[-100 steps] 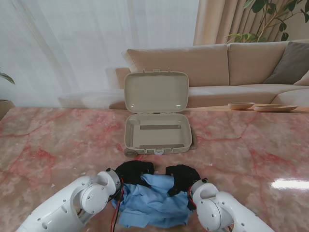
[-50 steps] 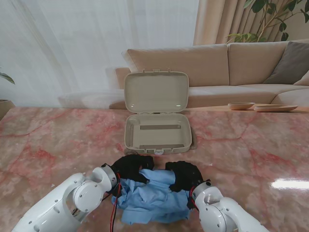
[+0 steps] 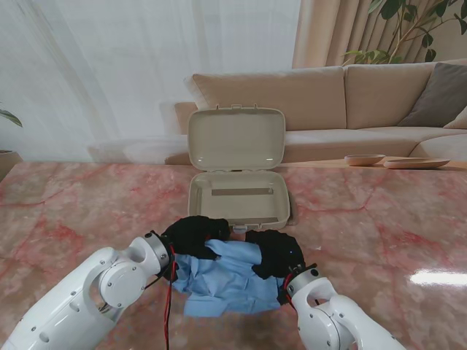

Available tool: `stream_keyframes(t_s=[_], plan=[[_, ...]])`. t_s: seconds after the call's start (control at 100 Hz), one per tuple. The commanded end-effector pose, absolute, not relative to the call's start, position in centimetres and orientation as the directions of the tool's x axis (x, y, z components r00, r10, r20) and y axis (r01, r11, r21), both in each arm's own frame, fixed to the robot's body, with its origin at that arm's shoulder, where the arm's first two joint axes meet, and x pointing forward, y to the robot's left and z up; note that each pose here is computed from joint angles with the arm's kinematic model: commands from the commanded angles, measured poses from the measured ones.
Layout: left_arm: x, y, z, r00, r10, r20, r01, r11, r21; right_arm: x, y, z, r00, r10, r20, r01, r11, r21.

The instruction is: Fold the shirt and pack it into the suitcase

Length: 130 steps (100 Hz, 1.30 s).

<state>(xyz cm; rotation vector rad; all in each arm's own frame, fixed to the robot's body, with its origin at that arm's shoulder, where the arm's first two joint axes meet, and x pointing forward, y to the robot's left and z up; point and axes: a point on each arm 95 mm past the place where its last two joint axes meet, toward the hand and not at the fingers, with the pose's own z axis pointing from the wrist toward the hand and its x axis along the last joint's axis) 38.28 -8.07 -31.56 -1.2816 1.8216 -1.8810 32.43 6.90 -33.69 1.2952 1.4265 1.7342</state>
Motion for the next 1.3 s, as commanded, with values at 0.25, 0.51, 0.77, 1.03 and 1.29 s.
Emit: stream_keyframes(t_s=[0.25, 0.51, 0.77, 1.03, 1.29], plan=[[40.3, -7.2, -28.3, -0.619, -0.669, 0.412, -0.344, -0.241, -0.908, 33.8, 7.9, -31.0, -0.407, 0.853, 0.326, 0.076, -0.324, 0.943], [41.9, -6.6, -25.6, -0.624, -0.672, 0.399, -0.315, -0.251, -0.915, 35.2, 8.2, -28.7, -0.41, 0.859, 0.308, 0.008, -0.334, 0.943], [42.9, -6.4, -22.8, -0.613, -0.692, 0.382, -0.273, -0.268, -0.924, 36.8, 8.3, -26.5, -0.411, 0.865, 0.289, -0.036, -0.332, 0.942], [44.9, -6.2, -20.4, -0.589, -0.7, 0.404, -0.259, -0.31, -0.915, 38.0, 8.5, -23.4, -0.409, 0.863, 0.298, -0.06, -0.351, 0.934], [46.9, -5.8, -19.9, -0.548, -0.68, 0.487, -0.326, -0.363, -0.873, 39.6, 9.0, -22.1, -0.408, 0.853, 0.326, -0.029, -0.369, 0.929]])
